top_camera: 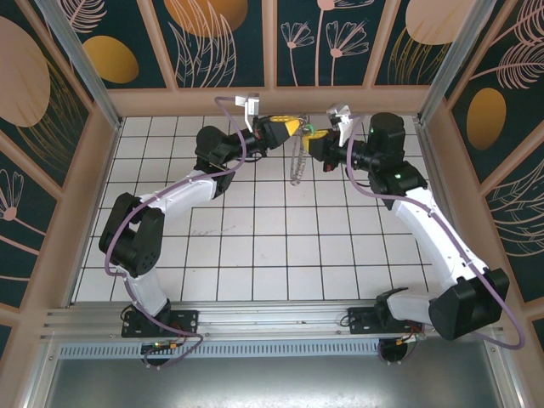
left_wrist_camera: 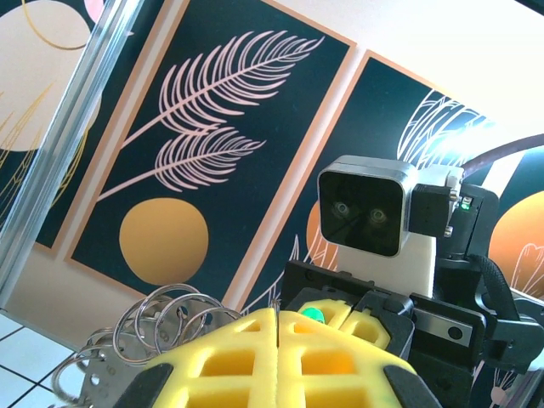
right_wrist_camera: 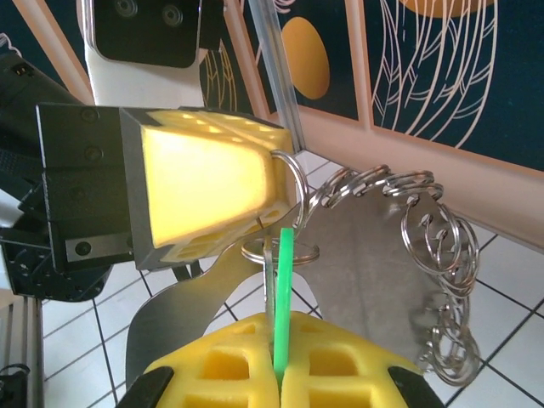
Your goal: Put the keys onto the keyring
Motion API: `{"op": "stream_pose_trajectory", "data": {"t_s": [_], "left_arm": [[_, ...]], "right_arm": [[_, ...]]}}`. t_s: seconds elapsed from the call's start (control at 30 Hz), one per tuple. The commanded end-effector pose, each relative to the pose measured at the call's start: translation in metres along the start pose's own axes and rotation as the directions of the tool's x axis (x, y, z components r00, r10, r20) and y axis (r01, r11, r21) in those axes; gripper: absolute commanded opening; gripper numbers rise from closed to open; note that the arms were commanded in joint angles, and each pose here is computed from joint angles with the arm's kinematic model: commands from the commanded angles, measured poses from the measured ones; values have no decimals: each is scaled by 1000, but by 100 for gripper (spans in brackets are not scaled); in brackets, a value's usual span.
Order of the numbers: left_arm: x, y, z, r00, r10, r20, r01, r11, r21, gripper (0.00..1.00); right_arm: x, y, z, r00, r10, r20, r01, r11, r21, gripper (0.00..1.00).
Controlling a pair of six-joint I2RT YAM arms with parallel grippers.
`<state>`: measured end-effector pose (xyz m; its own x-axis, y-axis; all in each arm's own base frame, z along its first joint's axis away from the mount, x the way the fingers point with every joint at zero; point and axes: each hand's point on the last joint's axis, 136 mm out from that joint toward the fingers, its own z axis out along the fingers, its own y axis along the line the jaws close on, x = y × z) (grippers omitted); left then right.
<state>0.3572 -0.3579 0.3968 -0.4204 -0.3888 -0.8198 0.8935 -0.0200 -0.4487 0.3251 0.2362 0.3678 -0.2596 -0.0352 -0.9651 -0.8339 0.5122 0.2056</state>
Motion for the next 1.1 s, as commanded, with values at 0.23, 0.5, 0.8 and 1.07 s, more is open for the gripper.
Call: {"op": "stream_pose_trajectory", "data": {"t_s": [0.23, 0.5, 0.8, 1.07], "left_arm": [[-17, -14, -1, 997, 64, 38, -65, 998, 12, 0], [-15, -14, -2, 997, 65, 34, -66, 998, 15, 0], [-14, -13, -2, 997, 65, 32, -65, 998, 14, 0], [-14, -14, -2, 998, 61, 31, -62, 998, 19, 0]], "right_arm": [[-9, -10, -6, 998, -54, -28, 56, 996, 66, 0], [-13, -10, -6, 997, -64, -33, 66, 995, 69, 0], [-32, -10, -4, 995, -94, -23, 96, 993, 65, 0], [-40, -6, 3, 994, -105, -28, 106, 994, 39, 0]]}}
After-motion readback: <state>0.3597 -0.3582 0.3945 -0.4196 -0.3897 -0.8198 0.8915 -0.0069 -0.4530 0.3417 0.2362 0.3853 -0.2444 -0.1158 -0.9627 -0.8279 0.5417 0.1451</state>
